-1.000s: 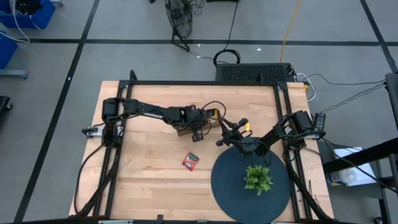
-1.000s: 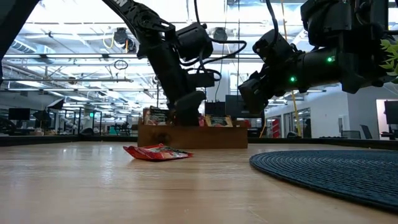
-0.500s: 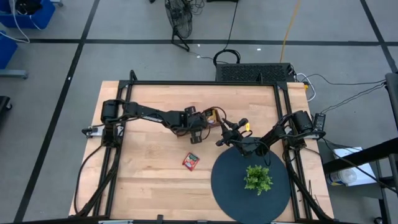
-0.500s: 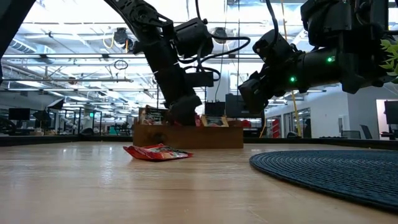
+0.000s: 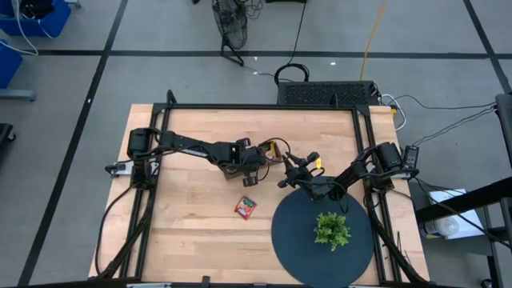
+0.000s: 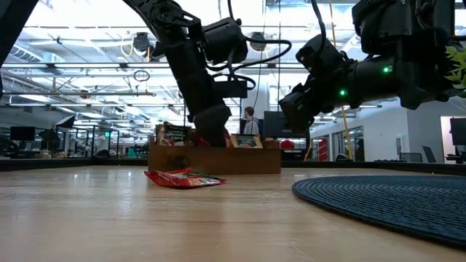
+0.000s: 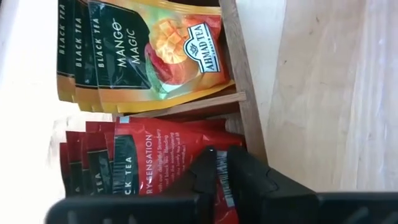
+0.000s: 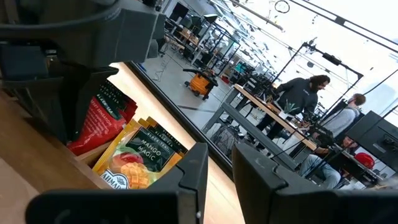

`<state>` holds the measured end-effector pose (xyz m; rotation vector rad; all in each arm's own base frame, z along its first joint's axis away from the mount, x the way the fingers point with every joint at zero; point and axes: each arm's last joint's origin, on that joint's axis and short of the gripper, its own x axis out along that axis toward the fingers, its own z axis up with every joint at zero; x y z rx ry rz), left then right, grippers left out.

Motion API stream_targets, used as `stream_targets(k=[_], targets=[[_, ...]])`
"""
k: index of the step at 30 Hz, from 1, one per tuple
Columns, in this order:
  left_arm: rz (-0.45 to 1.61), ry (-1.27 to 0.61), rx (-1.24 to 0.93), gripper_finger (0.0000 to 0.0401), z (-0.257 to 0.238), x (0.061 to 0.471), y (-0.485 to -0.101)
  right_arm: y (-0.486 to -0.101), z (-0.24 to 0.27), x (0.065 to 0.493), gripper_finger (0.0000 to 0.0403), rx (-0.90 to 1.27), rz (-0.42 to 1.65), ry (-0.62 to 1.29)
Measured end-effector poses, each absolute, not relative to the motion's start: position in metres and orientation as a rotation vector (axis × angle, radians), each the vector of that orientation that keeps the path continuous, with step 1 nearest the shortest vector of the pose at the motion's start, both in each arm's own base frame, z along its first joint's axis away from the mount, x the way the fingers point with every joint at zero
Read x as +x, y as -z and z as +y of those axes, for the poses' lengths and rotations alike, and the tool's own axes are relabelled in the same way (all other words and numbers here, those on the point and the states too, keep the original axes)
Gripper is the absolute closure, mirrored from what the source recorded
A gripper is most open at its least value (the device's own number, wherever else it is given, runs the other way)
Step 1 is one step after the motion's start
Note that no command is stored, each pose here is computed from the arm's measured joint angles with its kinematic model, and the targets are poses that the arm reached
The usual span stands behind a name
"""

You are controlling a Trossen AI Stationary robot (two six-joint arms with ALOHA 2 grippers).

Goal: Pick & Place Tea
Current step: Put the red tea bag into the middle section wooden organizer

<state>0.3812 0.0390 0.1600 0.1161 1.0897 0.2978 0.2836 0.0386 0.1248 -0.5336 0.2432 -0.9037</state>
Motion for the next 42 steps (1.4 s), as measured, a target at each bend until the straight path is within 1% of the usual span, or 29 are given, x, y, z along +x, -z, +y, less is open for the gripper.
stream_targets(k=[6,11,15,17,20,23,24,27,31,34,38,42], targets=[[1.067,-0.288,0.123,0.0309,0.033,0.38,-0.17,-0.125,0.039,0.284,0.0342,-0.534,0.243,0.904],[1.024,-0.266,0.138,0.0272,0.021,0.373,-0.193,-0.125,0.039,0.284,0.0342,-0.534,0.244,0.904],[0.985,-0.234,0.144,0.0255,0.008,0.365,-0.214,-0.125,0.039,0.284,0.0342,-0.532,0.243,0.903],[0.984,-0.238,0.101,0.0252,0.0,0.359,-0.222,-0.125,0.039,0.284,0.0342,-0.532,0.242,0.903],[1.008,-0.19,-0.08,0.0254,-0.009,0.352,-0.228,-0.125,0.039,0.284,0.0342,-0.532,0.242,0.903],[1.063,-0.121,-0.317,0.0262,-0.017,0.347,-0.221,-0.125,0.039,0.284,0.0342,-0.535,0.244,0.903],[1.083,-0.095,-0.364,0.0264,-0.021,0.345,-0.217,-0.125,0.039,0.284,0.0342,-0.535,0.243,0.902],[1.104,-0.055,-0.444,0.0269,-0.034,0.34,-0.204,-0.125,0.039,0.284,0.0342,-0.536,0.244,0.901],[1.141,-0.115,-0.543,0.0269,-0.041,0.328,-0.179,-0.125,0.039,0.284,0.0342,-0.537,0.243,0.899],[1.11,-0.149,-0.627,0.0269,-0.043,0.323,-0.164,-0.125,0.039,0.284,0.0342,-0.537,0.243,0.899],[1.087,-0.141,-0.744,0.0269,-0.041,0.317,-0.148,-0.125,0.039,0.284,0.0342,-0.537,0.243,0.899],[1.101,-0.185,-0.793,0.0269,-0.035,0.31,-0.139,-0.125,0.039,0.284,0.0342,-0.533,0.238,0.9]])
